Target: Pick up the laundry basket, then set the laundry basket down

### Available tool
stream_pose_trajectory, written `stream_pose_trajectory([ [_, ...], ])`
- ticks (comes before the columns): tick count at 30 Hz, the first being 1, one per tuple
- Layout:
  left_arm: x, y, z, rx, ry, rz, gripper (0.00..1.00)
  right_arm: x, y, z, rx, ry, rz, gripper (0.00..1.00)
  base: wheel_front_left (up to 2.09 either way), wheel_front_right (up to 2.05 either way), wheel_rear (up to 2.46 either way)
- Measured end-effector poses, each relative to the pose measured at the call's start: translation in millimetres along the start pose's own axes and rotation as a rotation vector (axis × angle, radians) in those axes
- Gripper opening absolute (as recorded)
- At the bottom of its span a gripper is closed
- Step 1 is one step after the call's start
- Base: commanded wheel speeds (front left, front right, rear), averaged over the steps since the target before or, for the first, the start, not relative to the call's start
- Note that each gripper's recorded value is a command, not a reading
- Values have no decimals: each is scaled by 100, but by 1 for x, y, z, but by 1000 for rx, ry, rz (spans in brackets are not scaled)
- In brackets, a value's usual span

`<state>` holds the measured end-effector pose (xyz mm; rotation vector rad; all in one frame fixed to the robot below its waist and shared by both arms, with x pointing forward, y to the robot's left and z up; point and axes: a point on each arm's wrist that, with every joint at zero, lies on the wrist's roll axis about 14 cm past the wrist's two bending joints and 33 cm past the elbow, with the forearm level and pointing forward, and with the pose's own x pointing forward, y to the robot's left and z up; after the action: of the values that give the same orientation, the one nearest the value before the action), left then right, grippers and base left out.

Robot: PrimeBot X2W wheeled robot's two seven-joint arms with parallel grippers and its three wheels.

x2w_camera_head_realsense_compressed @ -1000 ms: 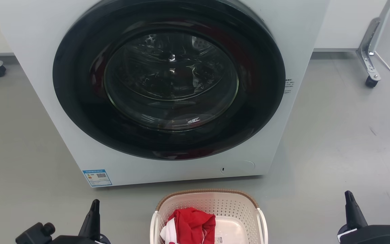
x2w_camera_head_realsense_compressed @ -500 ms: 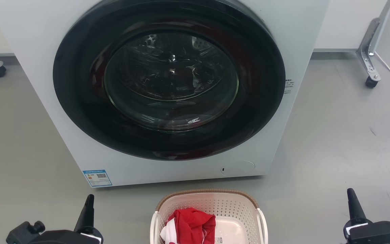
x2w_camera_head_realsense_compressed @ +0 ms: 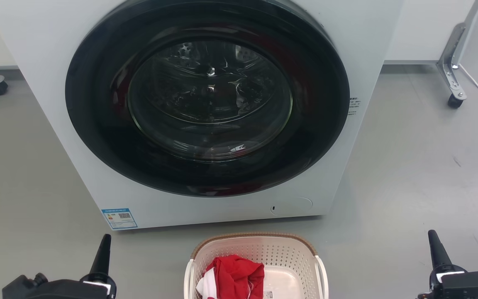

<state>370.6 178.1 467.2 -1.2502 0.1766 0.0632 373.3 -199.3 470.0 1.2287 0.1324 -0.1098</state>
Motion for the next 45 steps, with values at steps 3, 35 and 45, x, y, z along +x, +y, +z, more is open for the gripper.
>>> stream_pose_trajectory([
  [3, 0, 1, 2, -42, -5, -2, 0, 0, -1, 1, 48, -2, 3, 0, 0, 0, 0],
  [35, 5, -9, 17, -319, -41, -75, 0, 6, 11, 10, 343, -20, 75, 0, 0, 0, 0],
  [45, 5, -8, 17, -320, -41, -75, 0, 6, 11, 10, 343, -20, 75, 0, 0, 0, 0],
])
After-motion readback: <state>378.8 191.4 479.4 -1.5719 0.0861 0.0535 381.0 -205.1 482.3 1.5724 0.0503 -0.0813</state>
